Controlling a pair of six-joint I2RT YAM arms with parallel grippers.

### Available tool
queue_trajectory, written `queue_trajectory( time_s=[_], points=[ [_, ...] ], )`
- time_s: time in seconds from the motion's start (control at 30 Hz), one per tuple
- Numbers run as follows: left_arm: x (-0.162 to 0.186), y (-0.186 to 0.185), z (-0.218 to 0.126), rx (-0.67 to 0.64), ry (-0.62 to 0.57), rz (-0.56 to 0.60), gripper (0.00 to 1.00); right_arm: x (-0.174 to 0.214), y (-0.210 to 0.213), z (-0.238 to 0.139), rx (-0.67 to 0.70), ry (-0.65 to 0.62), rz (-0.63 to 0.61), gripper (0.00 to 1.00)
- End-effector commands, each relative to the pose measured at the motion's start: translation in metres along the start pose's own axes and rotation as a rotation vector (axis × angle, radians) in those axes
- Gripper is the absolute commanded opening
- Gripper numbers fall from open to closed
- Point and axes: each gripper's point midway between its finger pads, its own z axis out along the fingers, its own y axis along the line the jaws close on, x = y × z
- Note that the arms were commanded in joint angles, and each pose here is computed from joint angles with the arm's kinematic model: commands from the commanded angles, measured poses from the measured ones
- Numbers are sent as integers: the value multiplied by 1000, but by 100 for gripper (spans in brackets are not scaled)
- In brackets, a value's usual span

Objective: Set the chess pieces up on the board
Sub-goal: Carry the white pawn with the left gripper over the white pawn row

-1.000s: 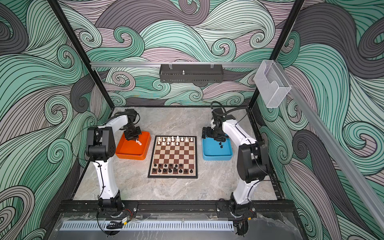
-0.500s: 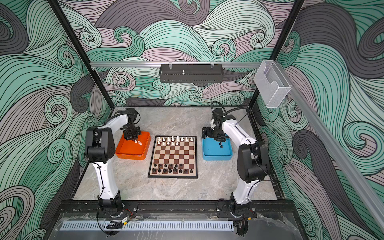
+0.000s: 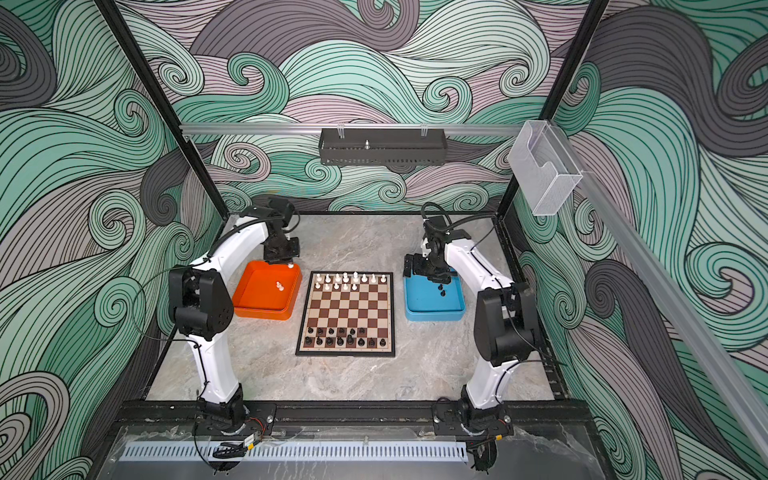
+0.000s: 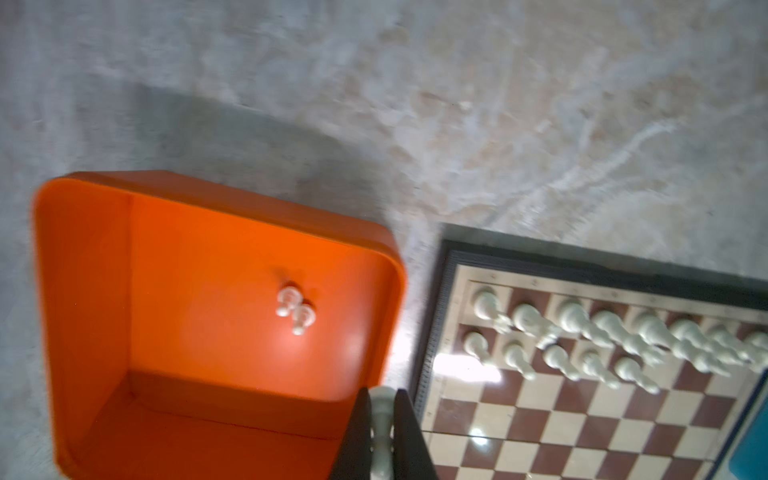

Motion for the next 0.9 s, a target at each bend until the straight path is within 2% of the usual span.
queue_trajectory(
  time_s=[0.0,0.17,0.5,0.87],
  points=[
    [14,-46,-9,75,33,70,4,1,-4,-2,6,-1,7,100],
    [24,-93,-13,115,46,180,4,0,-9,-6,15,-11,15,100],
    [43,-153,-6,129,61,380,4,0,-17,-9,14,-14,35,100],
    [66,-194,12,118,87,506,4,4,-21,-4,14,-2,40,100]
  ],
)
